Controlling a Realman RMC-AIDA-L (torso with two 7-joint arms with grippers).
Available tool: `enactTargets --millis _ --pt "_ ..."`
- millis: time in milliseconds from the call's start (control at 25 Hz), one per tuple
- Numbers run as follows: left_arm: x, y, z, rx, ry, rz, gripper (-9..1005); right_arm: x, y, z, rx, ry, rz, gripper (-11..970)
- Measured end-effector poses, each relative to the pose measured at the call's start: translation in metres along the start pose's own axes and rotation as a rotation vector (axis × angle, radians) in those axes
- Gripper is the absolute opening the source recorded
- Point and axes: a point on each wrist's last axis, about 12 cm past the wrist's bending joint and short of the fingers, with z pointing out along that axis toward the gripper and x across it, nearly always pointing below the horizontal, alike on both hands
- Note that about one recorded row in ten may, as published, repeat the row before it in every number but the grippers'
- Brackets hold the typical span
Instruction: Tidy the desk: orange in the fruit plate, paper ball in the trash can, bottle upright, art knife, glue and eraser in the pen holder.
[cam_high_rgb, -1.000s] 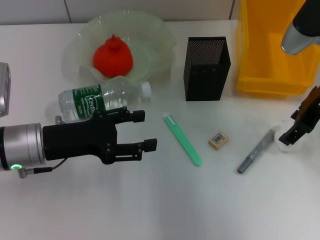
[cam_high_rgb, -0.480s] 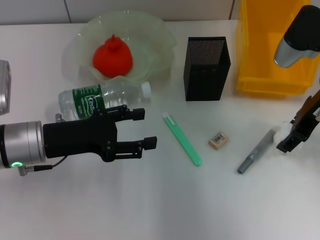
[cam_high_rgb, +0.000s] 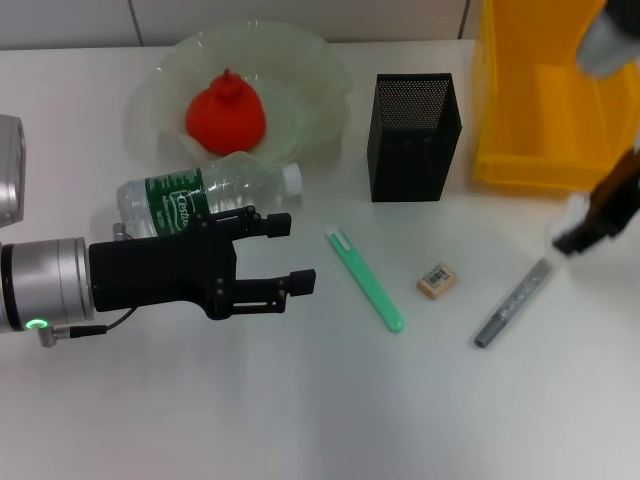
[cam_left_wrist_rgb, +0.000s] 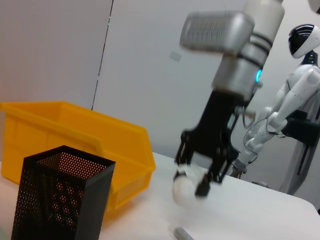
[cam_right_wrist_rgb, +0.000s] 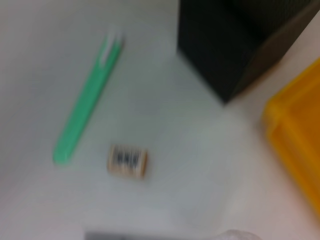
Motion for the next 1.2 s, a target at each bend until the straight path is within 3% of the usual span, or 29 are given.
enactTargets --millis 120,240,320,560,720,1080,1120,1160,1200 --pt "0.000 0.000 0.000 -0.003 -0.001 -0.003 804 -0.005 -0.008 -0.043 0.053 -0.198 0.068 513" --pt "0.000 0.000 0.000 -0.004 -0.001 -0.003 804 -0.005 -0.017 -0.058 0.104 -0.274 0.127 513" --pt "0.000 0.000 0.000 -0.006 -0.004 -0.005 804 -0.006 -0.035 -0.065 0.182 -0.364 0.213 512" --pt "0.001 0.000 0.001 -0.007 -0.010 -0.010 804 -0.012 -0.062 -0.044 0.282 -0.457 0.292 511" --pt "0.001 0.000 0.001 -0.008 -0.011 -0.011 804 -0.015 -0.067 -0.043 0.320 -0.488 0.301 511" --pt "0.001 0.000 0.001 -0.010 -0.014 -0.013 804 -0.009 -0.072 -0.043 0.315 -0.685 0.355 702" --pt "0.001 0.000 0.001 -0.010 -0.014 -0.012 803 -0.002 -0.073 -0.043 0.298 -0.788 0.376 729" --pt "0.001 0.000 0.001 -0.010 -0.014 -0.011 803 -0.002 -0.073 -0.043 0.298 -0.788 0.376 757" --pt "0.000 0.000 0.001 -0.010 -0.014 -0.009 803 0.008 -0.071 -0.042 0.249 -0.918 0.374 785"
